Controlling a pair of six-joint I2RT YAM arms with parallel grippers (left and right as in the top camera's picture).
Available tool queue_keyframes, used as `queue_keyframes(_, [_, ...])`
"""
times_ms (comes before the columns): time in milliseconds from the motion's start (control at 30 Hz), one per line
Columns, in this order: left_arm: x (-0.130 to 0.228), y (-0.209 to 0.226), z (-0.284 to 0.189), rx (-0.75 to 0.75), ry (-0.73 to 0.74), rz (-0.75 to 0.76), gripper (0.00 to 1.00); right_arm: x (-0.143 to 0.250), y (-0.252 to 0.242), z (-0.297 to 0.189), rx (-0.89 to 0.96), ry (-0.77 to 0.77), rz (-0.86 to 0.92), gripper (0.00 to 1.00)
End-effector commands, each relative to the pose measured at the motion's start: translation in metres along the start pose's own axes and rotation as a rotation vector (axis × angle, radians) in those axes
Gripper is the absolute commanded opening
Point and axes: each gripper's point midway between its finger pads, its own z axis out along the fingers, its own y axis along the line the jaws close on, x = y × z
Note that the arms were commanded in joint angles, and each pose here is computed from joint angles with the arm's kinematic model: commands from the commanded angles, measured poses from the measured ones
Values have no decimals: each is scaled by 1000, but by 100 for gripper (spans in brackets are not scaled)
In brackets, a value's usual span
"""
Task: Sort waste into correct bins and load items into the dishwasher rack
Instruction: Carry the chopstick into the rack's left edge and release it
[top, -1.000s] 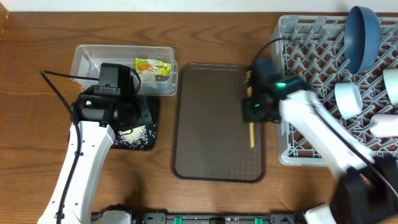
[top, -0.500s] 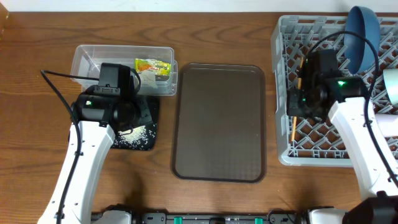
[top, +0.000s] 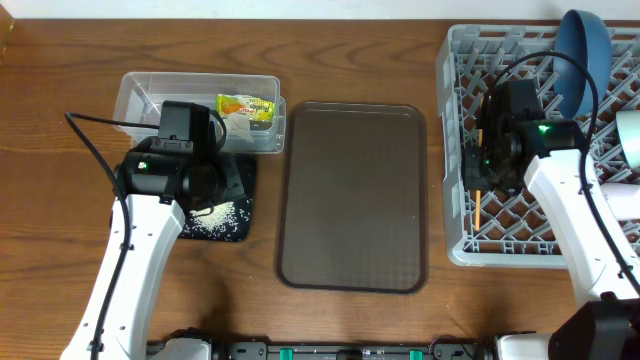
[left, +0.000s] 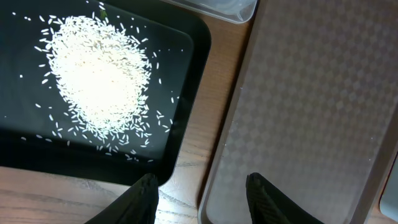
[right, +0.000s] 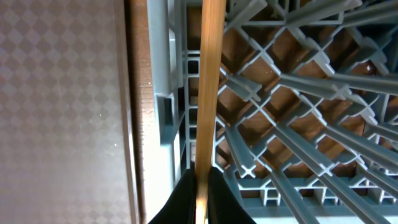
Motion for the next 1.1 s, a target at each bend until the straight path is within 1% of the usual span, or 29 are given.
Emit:
queue_keyframes(0, [-5, 2, -2, -11, -13, -9, 49, 5, -4, 11, 18, 22, -13, 6])
queue_keyframes(233, [-5, 2, -2, -11, -13, -9, 49, 7, -3, 29, 20, 30, -13, 6])
queue_keyframes(567, [-5, 2, -2, -11, -12, -9, 49, 17, -4, 44, 28, 89, -16, 9])
queue_keyframes(733, [-5, 2, -2, -11, -13, -9, 49, 20, -5, 46, 29, 98, -16, 10])
queue_keyframes(800, [-5, 2, -2, -11, -13, -9, 49, 20, -5, 46, 29, 98, -16, 13])
queue_keyframes(1067, [-5, 2, -2, -11, -13, -9, 49, 18, -3, 44, 21, 90, -15, 15])
